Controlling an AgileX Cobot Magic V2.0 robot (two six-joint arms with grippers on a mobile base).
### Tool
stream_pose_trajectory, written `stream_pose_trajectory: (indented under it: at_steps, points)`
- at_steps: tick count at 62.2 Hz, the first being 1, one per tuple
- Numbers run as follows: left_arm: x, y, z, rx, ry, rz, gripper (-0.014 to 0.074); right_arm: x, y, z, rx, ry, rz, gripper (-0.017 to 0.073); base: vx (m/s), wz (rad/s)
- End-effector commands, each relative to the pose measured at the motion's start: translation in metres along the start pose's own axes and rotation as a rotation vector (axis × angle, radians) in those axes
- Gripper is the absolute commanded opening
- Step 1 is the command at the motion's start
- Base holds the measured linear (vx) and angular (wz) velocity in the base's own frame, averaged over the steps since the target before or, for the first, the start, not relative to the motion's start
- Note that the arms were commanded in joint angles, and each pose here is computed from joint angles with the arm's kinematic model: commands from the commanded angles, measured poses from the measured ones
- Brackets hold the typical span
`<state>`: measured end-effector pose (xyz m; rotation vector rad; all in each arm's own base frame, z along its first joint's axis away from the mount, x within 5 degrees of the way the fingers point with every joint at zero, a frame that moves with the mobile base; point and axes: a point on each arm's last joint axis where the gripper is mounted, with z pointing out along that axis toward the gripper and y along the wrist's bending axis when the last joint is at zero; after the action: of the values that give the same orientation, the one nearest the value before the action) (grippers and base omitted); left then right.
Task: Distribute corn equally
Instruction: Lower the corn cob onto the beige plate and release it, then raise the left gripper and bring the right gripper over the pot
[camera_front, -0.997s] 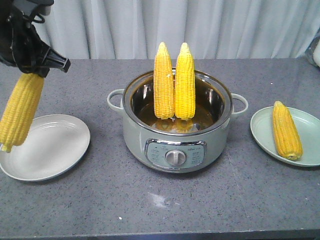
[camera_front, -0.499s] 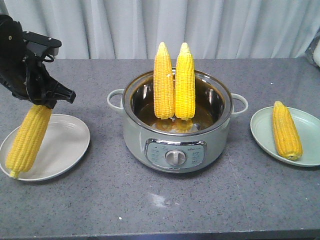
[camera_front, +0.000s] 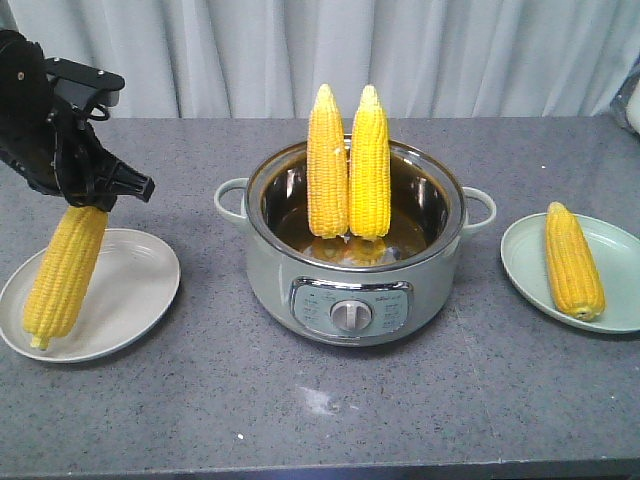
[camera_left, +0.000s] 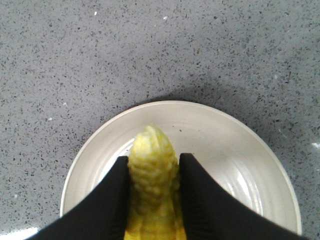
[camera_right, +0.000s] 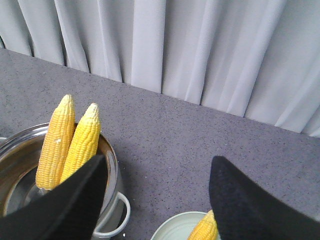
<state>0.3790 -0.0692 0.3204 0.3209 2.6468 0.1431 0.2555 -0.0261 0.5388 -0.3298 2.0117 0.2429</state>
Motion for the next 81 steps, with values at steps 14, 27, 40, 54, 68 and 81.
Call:
stream_pose_trajectory:
  at_steps: [14,27,40,54,68,81]
  points:
    - [-0.006,0.005,-0.026,-0.006,-0.104,-0.016,0.0149,-0.005,0.009,-0.013,-0.014,-0.033,-0.016,0.0435,0.00,0.00]
    - [-0.005,0.005,-0.026,-0.006,-0.092,-0.016,0.0297,-0.005,0.009,-0.013,-0.014,-0.033,-0.016,0.0435,0.00,0.00]
    - [-0.005,0.005,-0.026,-0.006,-0.083,-0.018,0.0414,-0.005,0.009,-0.013,-0.014,-0.033,-0.016,0.0435,0.00,0.00]
    - [-0.002,0.005,-0.025,-0.007,-0.060,-0.018,0.0418,-0.005,0.009,-0.013,-0.014,-0.033,-0.016,0.0435,0.00,0.00]
    - [-0.002,0.001,-0.034,0.050,-0.072,-0.057,0.0417,-0.005,0.008,-0.013,-0.013,-0.035,-0.017,0.0435,0.00,0.00]
    - [-0.002,-0.003,-0.064,0.134,-0.177,-0.101,0.0417,-0.005,0.008,-0.013,-0.012,-0.039,-0.021,0.0435,0.00,0.00]
